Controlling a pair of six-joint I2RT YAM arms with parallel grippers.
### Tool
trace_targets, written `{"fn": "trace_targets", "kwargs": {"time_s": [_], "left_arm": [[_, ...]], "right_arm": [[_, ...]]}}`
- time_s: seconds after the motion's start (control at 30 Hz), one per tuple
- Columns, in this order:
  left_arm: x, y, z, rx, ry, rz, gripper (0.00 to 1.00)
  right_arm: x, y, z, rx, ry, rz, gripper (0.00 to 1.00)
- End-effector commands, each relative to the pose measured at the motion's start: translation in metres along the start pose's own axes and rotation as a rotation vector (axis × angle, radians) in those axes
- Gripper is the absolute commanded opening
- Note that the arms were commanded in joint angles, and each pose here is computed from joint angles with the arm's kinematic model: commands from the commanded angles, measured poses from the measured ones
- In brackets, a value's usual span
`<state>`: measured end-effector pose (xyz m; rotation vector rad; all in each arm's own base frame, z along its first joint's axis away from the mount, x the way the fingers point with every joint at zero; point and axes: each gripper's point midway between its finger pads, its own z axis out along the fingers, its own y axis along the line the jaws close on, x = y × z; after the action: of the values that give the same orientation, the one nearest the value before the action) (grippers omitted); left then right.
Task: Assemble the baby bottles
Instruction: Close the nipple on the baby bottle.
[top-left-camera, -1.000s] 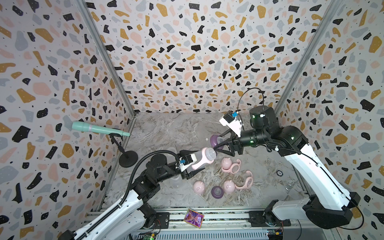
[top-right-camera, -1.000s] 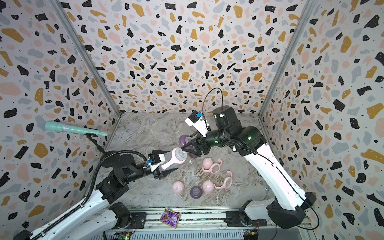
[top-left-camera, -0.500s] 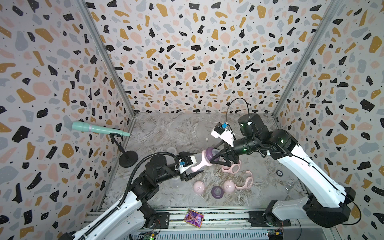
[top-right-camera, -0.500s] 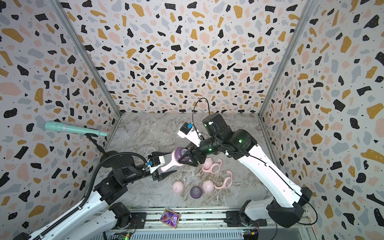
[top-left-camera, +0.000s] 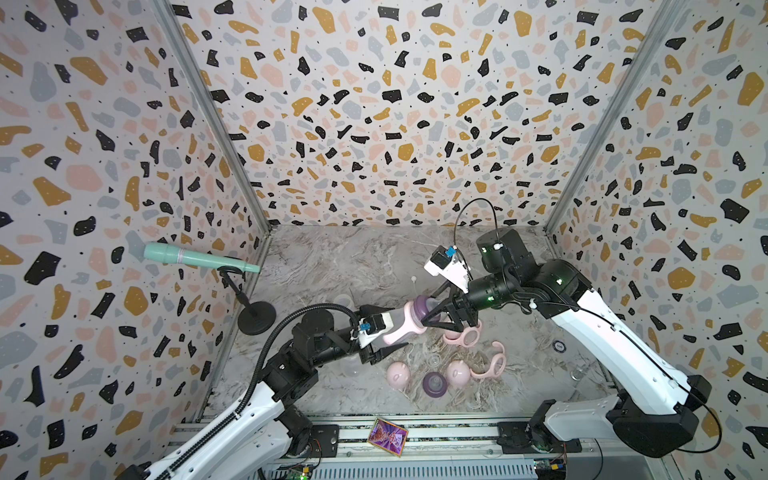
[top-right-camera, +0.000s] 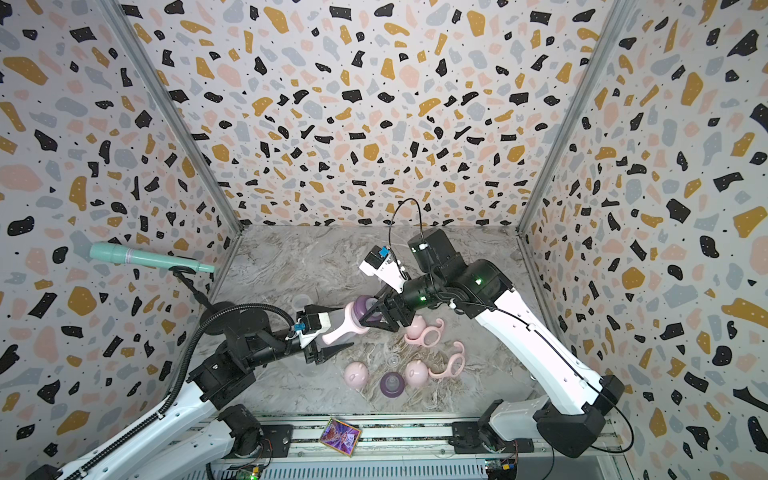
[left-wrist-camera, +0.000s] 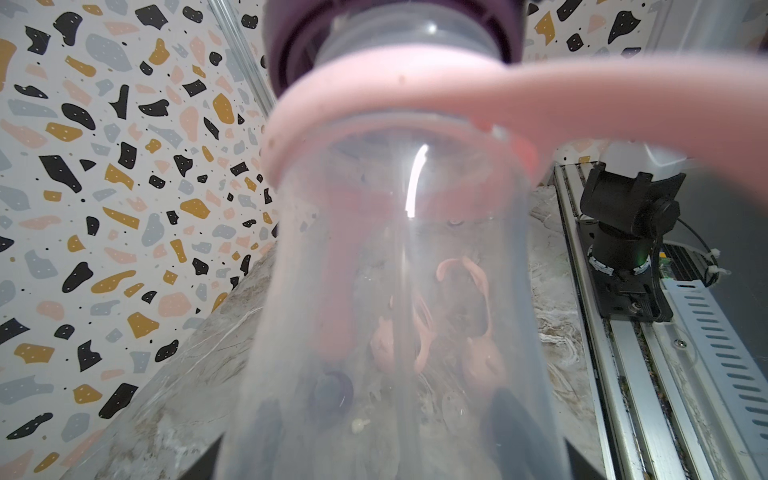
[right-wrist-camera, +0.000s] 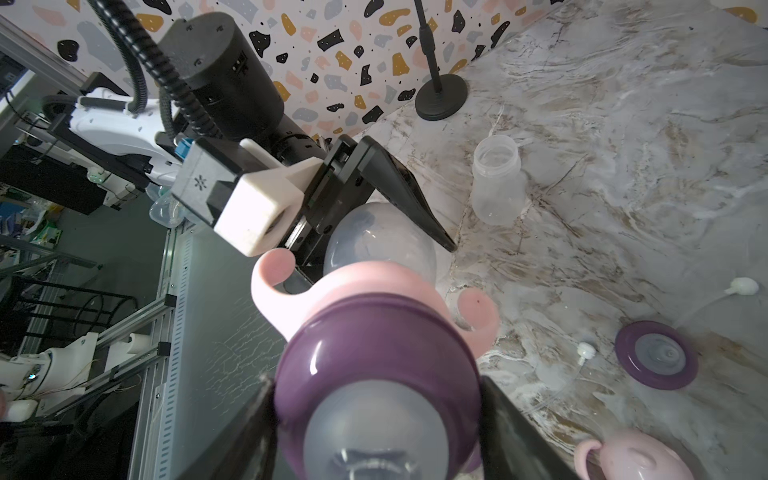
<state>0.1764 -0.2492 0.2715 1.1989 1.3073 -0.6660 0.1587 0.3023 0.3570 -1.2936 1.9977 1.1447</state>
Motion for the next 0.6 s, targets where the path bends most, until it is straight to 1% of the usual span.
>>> {"fn": "trace_targets", "kwargs": {"time_s": [0.0,0.17,0.33,0.43,0.5,0.57], "left_arm": [[-0.049,0.003,-0.007,0.013,-0.150,0.090,0.00],[-0.052,0.004,-0.006,0.016,-0.141,0.103,0.00],[-0.053,0.007,-0.007,-0.001,-0.128,0.115,0.00],[-0.052,0.024,-0.010,-0.106,-0.108,0.136,0.00],[-0.051,0.046,-0.016,-0.239,-0.084,0.163,0.00],[-0.050,0.064,-0.025,-0.365,-0.068,0.203,0.00]], "right_arm": [[0.004,0.008,0.004,-0.060,-0.005,-0.024,0.00],[0.019,0.008,0.023,-0.073,0.054,-0.016,0.00],[0.024,0.005,0.033,-0.082,0.053,0.001,0.00],[0.025,0.005,0.042,-0.117,0.045,0.049,0.00],[0.023,0.005,0.049,-0.153,0.028,0.107,0.00],[0.016,0.003,0.051,-0.194,-0.015,0.178,0.00]]}}
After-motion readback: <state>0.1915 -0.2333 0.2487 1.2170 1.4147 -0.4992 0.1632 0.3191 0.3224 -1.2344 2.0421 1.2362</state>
